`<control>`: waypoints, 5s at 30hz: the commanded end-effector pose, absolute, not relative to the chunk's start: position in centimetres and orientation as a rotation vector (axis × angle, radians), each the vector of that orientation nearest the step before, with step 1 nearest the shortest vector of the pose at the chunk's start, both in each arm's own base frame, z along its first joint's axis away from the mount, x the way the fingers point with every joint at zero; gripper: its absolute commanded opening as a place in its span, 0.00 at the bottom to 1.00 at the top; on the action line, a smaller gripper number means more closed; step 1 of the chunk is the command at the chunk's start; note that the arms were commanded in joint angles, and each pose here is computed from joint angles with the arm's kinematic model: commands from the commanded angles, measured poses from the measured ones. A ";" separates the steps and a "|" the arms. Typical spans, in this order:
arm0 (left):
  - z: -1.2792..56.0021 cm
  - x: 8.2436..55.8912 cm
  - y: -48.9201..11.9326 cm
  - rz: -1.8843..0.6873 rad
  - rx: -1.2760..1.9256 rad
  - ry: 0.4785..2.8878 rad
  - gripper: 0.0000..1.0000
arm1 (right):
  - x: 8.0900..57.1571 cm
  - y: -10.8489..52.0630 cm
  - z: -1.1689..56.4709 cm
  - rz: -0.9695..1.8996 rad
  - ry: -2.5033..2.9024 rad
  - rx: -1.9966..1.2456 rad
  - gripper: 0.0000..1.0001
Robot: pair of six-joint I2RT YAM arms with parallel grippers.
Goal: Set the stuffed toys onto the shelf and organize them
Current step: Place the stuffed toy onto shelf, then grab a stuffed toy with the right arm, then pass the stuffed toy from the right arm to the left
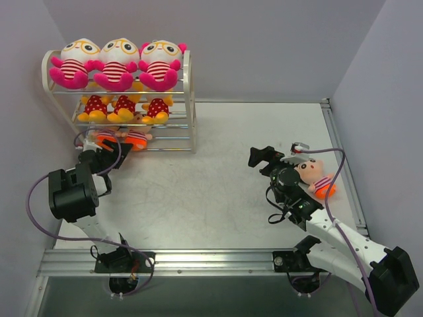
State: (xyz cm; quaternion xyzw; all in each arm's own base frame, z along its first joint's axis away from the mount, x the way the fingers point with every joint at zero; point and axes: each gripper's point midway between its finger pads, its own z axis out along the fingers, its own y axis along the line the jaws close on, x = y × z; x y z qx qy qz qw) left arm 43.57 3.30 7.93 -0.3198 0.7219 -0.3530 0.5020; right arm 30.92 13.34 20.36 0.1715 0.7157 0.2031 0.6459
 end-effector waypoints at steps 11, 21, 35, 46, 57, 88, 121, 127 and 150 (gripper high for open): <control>13.0 38.7 4.8 -0.737 -0.897 1.553 0.77 | 31.1 13.7 21.9 0.488 1.580 0.376 0.99; 19.7 32.9 5.7 -0.457 -0.834 1.602 0.88 | 31.6 13.5 22.6 0.439 1.634 0.390 1.00; 28.3 28.3 0.1 -0.142 -0.272 1.775 0.94 | 31.2 5.6 20.4 0.025 1.838 0.675 0.99; 29.0 25.1 -4.4 -0.165 0.009 1.729 0.97 | 30.1 -6.4 15.6 -0.330 1.999 0.994 0.95; 29.8 23.3 -6.4 -0.213 0.116 1.682 0.97 | 31.5 -7.0 15.3 -0.555 2.302 0.863 0.94; 29.6 22.5 -9.4 -0.313 0.279 1.677 0.96 | 33.5 -6.0 8.7 -0.551 2.723 0.420 0.90; 27.0 24.8 -13.6 -0.501 0.296 1.849 0.96 | 40.1 12.3 17.2 0.345 2.144 0.889 0.00; 26.5 25.2 -15.6 -0.607 0.200 1.885 0.96 | 39.4 14.7 20.2 0.560 1.975 1.066 0.00; 24.2 25.7 -30.8 -0.788 0.070 1.673 0.95 | 35.8 19.5 26.4 1.068 1.670 1.307 0.00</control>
